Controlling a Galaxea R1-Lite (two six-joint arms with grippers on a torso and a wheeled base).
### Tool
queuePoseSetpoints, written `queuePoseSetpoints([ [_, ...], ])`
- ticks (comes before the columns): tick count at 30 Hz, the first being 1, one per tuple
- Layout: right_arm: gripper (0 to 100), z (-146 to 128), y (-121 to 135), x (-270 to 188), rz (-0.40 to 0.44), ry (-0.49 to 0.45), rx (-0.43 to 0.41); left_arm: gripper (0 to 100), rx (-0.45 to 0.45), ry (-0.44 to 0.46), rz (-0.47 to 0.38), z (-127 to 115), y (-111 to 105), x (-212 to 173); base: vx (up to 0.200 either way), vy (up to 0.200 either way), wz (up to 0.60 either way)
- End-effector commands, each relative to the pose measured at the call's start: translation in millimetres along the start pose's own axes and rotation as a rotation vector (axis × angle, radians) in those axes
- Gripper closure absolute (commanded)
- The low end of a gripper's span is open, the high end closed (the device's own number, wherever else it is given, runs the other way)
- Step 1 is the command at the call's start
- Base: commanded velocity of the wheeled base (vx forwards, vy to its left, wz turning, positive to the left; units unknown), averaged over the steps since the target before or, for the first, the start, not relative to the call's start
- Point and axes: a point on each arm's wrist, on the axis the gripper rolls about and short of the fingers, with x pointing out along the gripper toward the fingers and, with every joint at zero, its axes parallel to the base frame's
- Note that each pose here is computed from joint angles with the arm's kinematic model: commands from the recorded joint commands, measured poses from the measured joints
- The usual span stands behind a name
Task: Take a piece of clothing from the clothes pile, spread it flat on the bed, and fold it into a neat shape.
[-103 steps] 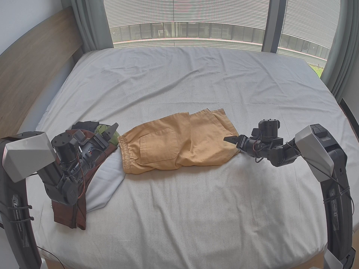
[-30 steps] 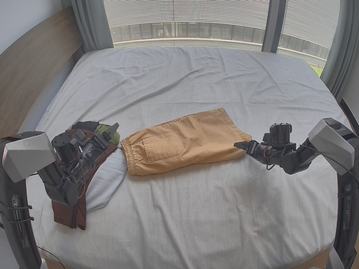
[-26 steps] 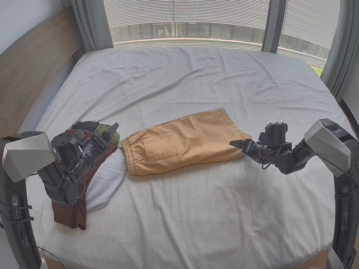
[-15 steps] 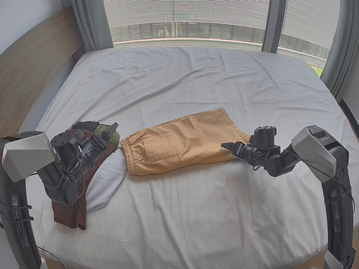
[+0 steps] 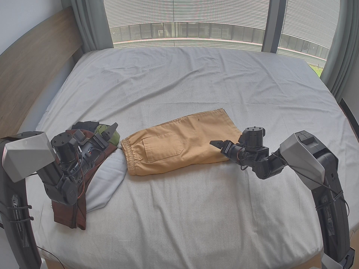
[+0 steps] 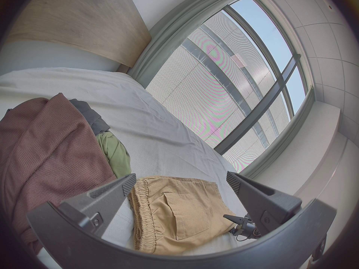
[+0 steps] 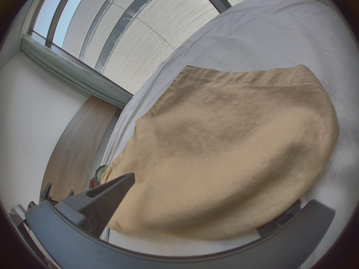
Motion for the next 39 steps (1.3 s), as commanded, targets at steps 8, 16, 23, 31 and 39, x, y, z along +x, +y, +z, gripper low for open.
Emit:
queuePoseSetpoints([
  [8, 100, -6.0, -7.5, 3.2, -0.019, -0.041, -0.005, 0, -0.002, 0.005, 0.004, -1.9, 1.4, 0.2, 0.000, 0.000, 0.00],
  [16, 100, 1.0, 4.7, -16.4, -0.021, -0.046, -0.055, 0, -0.004, 0.005, 0.008, -2.0, 3.8, 0.3, 0.000, 0.000, 0.00],
  [23, 100, 4.8, 4.5, -45.1, -0.074, -0.015, -0.148, 0, -0.004, 0.007, 0.009, -1.9, 3.6, 0.0, 0.000, 0.000, 0.00],
  [31, 100, 5.5, -0.7, -73.7, -0.122, 0.015, -0.177, 0, -0.004, 0.003, 0.012, -0.2, 5.2, -0.2, 0.000, 0.000, 0.00],
  [39, 100, -8.1, -6.7, -107.8, -0.184, 0.084, -0.187, 0, -0.004, 0.004, 0.013, -0.6, 5.6, -0.1, 0.000, 0.000, 0.00],
])
